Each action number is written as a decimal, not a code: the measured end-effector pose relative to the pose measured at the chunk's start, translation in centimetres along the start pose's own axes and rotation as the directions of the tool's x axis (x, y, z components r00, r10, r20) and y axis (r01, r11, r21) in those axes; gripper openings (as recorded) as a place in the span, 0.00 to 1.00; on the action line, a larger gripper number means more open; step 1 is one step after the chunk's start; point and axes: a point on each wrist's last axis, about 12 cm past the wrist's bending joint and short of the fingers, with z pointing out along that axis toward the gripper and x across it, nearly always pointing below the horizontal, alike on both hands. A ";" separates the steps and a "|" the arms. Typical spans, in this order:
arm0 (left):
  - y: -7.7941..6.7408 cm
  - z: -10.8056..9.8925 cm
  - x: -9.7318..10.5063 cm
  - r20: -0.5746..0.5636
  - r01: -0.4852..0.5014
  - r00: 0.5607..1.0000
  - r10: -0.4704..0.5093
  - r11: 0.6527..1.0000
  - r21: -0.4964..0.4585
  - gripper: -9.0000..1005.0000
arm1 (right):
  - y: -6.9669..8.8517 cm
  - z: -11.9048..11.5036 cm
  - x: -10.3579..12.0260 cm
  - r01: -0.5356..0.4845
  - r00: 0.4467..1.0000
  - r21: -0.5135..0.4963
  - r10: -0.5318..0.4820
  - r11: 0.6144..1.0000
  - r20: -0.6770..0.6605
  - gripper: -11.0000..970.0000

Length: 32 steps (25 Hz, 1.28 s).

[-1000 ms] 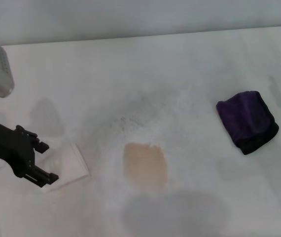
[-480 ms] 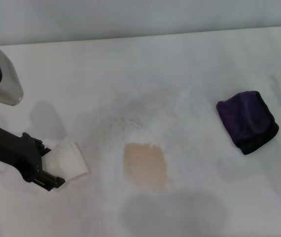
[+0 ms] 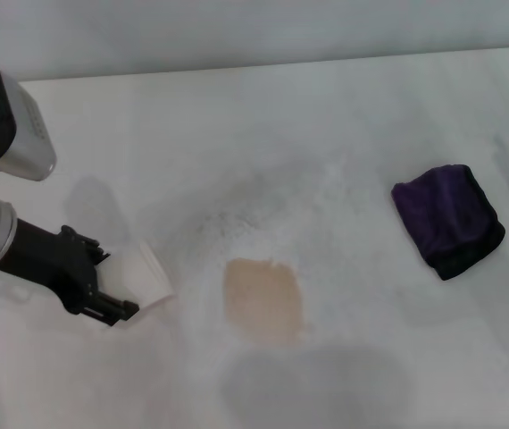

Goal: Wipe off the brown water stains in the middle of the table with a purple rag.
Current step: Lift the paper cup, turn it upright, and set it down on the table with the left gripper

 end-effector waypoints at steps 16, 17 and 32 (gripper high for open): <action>-0.1 -0.2 0.7 0.423 0.002 0.905 0.033 0.997 -0.082 0.72 | -0.2 -0.1 -0.2 0.012 1.000 -0.005 -0.012 1.000 0.010 0.77; -0.2 -0.1 1.1 0.452 0.008 0.891 0.034 0.996 -0.089 0.72 | -0.3 -0.1 -0.2 0.014 1.000 -0.005 -0.014 1.000 0.011 0.77; -3.2 2.8 8.5 0.699 0.143 0.713 0.054 0.965 -0.220 0.72 | -0.3 0.8 -0.4 0.043 0.999 -0.024 -0.043 0.999 0.016 0.77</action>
